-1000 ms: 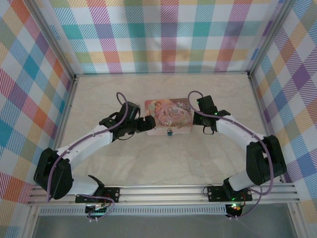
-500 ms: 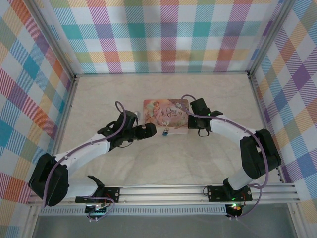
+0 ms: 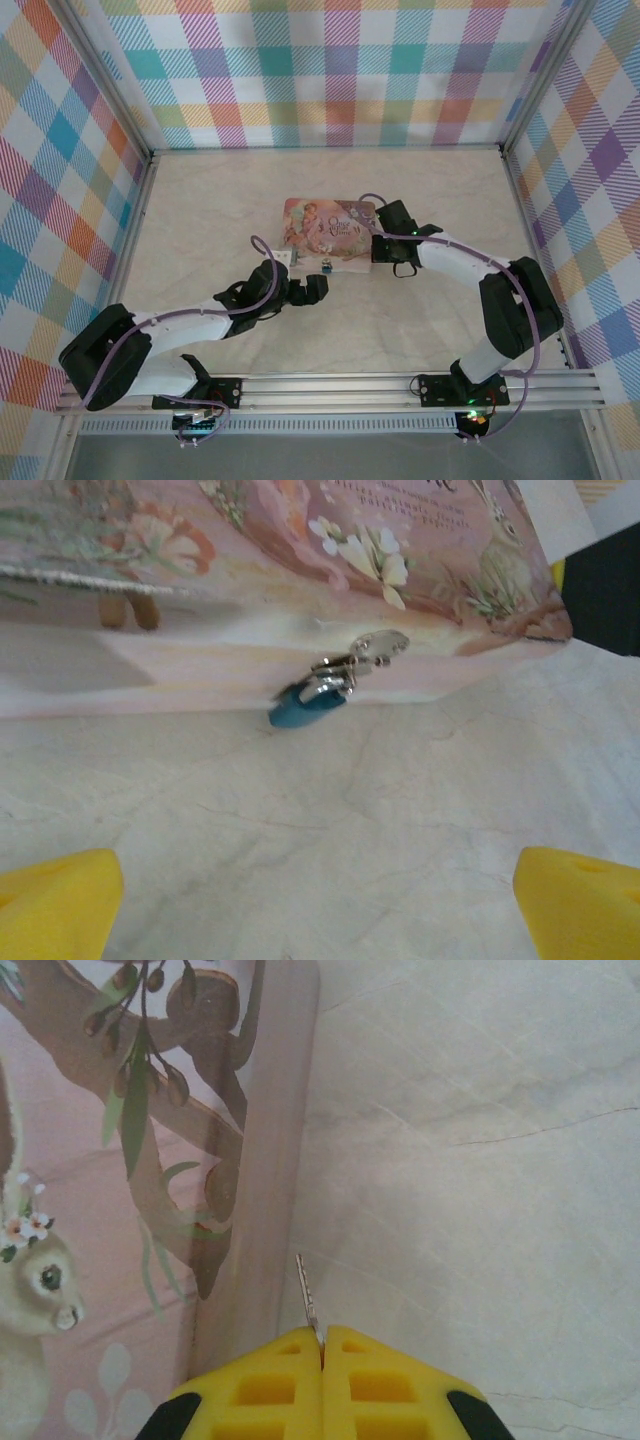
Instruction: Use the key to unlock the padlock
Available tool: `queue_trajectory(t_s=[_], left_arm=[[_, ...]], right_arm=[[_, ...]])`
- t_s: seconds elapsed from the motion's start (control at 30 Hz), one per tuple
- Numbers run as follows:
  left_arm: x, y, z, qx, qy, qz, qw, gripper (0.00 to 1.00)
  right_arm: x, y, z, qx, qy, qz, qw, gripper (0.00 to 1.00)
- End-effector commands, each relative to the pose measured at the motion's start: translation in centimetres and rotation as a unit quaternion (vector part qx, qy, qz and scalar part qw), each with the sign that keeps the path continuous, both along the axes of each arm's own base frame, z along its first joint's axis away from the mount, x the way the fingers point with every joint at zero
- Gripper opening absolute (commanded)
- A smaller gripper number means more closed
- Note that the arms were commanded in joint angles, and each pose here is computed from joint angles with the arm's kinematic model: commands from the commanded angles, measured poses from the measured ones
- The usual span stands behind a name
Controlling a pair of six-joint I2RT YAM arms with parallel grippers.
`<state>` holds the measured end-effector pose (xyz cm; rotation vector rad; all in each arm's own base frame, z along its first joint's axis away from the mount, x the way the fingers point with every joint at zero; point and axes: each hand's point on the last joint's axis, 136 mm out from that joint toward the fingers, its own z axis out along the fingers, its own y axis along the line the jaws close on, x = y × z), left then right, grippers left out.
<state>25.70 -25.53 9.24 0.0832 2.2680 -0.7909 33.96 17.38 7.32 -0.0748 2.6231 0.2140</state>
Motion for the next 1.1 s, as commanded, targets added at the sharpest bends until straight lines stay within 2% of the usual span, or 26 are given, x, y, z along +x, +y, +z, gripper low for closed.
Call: queue_trajectory(t_s=[0.0,0.37,0.77,0.97,1.07], left_arm=[[1.5,-1.4,2.0,-0.014,-0.073,-0.006,0.997,1.0],[3.1,-4.1,-1.6,-0.009,-0.078,-0.031,0.996,0.99],[4.8,-6.0,-3.0,-0.012,-0.094,-0.046,0.994,0.98],[4.7,-6.7,-2.5,-0.049,-0.087,-0.086,0.991,0.91],[4.5,-7.0,-1.7,-0.074,-0.084,-0.109,0.988,0.81]], right_arm=[[0.5,1.5,0.6,0.019,-0.005,0.01,1.0,0.0],[0.6,2.5,0.7,0.023,-0.005,0.018,1.0,0.0],[0.2,2.7,0.6,0.02,-0.002,0.025,0.999,0.0],[0.1,2.5,0.6,0.018,-0.004,0.025,1.0,0.0],[0.1,2.5,0.5,0.017,-0.003,0.025,1.0,0.0]])
